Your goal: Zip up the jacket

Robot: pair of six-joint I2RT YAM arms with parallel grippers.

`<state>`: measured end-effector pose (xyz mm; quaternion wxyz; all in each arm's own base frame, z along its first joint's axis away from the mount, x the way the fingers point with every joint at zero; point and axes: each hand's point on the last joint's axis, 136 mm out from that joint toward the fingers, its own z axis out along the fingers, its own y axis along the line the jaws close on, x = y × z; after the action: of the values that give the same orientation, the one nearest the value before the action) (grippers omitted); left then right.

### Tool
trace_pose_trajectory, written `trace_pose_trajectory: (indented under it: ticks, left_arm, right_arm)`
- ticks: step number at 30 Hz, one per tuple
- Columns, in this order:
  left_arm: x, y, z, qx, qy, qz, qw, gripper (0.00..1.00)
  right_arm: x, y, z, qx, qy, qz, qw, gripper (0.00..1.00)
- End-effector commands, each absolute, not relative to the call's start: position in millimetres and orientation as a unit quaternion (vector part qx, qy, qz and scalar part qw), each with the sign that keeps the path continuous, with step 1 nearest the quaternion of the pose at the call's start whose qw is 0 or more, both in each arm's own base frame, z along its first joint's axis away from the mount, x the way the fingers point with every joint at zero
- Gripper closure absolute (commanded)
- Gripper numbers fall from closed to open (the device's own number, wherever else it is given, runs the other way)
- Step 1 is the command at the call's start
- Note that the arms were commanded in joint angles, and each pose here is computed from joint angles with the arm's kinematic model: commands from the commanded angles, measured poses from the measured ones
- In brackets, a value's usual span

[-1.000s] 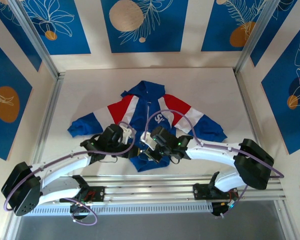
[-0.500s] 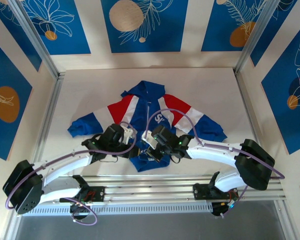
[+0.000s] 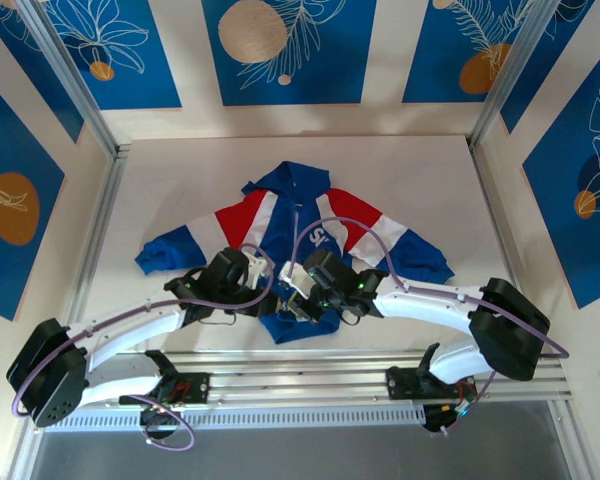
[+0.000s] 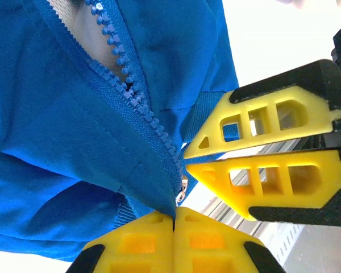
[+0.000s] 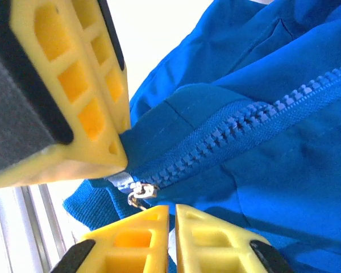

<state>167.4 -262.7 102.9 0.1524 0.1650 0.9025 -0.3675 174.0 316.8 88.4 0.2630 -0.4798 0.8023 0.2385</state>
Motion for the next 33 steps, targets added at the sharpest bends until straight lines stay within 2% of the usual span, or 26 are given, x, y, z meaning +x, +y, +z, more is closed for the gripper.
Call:
trace_pose_trajectory:
  ticks: [1,4,8,10,13,17,33]
  left_arm:
    - [166.2,-269.8,111.3,0.174,0.894,-0.383,0.151,1.0]
    - [167.4,-271.5,113.1,0.172,0.893,-0.387,0.154,1.0]
    - [167.7,-272.0,114.3,0.172,0.891,-0.39,0.156,1.0]
    - [167.6,-271.7,114.6,0.17,0.891,-0.391,0.156,1.0]
    - [166.8,-271.1,114.0,0.171,0.892,-0.39,0.155,1.0]
    - [166.3,-269.8,113.1,0.173,0.893,-0.386,0.155,1.0]
    - [161.1,-266.0,112.5,0.182,0.896,-0.379,0.146,1.0]
  right_arm:
    - [167.7,327.8,91.3,-0.494,0.788,0.258,0.261,0.76]
    - [165.4,332.0,89.6,-0.497,0.786,0.261,0.258,0.69]
    - [166.0,336.8,88.1,-0.497,0.786,0.261,0.258,0.67]
    - [167.8,338.6,88.2,-0.495,0.788,0.258,0.259,0.73]
    - [170.8,336.7,87.4,-0.492,0.793,0.246,0.263,0.88]
    - [174.2,332.1,89.7,-0.488,0.797,0.233,0.269,0.99]
    - [184.8,319.0,102.2,-0.48,0.807,0.214,0.27,1.0]
